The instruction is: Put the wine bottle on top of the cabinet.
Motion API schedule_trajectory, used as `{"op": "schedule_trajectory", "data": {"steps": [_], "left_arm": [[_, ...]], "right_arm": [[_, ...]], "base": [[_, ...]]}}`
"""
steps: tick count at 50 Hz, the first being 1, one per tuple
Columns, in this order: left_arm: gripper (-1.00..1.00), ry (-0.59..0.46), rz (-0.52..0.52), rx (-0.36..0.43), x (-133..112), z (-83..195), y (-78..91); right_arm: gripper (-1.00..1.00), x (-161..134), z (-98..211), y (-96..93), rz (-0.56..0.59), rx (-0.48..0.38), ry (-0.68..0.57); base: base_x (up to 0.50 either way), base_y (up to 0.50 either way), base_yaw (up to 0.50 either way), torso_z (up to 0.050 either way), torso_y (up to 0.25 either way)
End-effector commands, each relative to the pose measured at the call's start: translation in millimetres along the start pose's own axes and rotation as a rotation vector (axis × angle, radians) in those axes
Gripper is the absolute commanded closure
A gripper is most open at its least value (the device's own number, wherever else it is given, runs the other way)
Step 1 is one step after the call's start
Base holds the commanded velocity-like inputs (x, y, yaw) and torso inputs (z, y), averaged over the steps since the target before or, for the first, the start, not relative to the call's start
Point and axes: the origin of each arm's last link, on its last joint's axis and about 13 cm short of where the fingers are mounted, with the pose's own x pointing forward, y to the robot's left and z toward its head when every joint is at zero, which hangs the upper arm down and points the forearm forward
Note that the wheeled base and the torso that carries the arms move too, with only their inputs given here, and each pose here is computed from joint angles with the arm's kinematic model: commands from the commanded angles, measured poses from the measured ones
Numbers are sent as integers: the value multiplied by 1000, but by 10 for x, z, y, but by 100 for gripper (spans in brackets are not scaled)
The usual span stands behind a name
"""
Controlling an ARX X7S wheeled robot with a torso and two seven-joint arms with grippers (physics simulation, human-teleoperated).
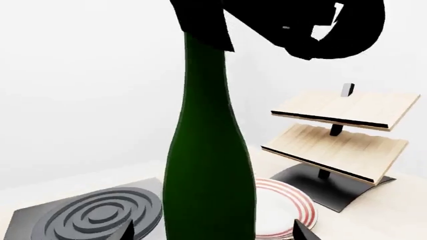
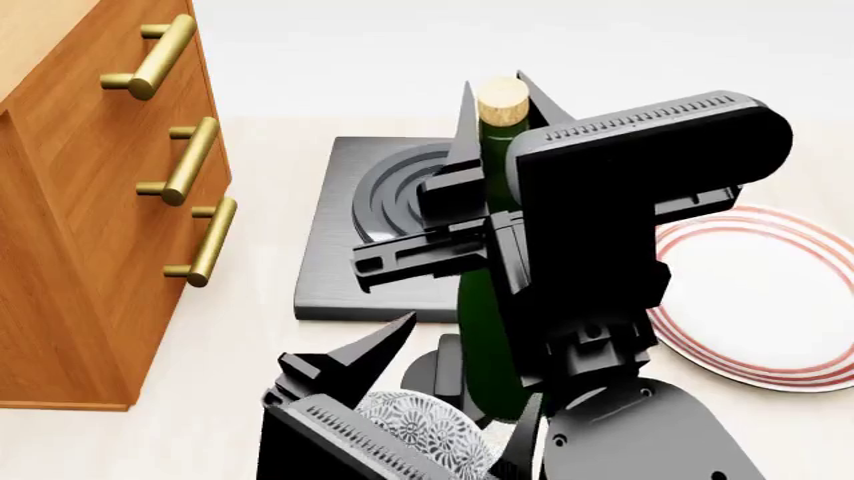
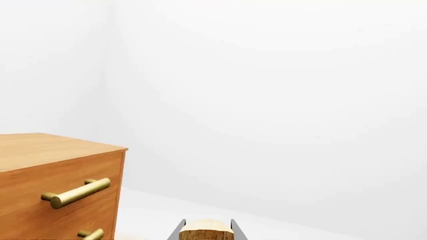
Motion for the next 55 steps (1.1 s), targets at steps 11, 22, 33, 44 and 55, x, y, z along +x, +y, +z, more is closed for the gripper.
{"op": "schedule_trajectory", "data": {"steps": [11, 22, 33, 44, 55], "left_arm": [[-100, -11, -31, -102, 288, -105, 15], [-100, 26, -39, -31, 358, -205, -35], [-100, 29, -58, -51, 435, -202, -66], [-100, 29, -67, -75, 436, -210, -80], [100, 28, -59, -75, 411, -221, -82]], "right_arm": [[100, -44, 98, -29, -10, 3, -49], [100, -72, 178, -27, -3, 5, -69], [100, -72, 178, -39, -4, 4, -69], [100, -85, 142, -30, -6, 8, -62], [100, -83, 101, -25, -6, 9, -54]], "base": [[0, 0, 0, 0, 1], [0, 0, 0, 0, 1], [0, 0, 0, 0, 0], [0, 0, 0, 0, 1], [0, 0, 0, 1, 1]]}}
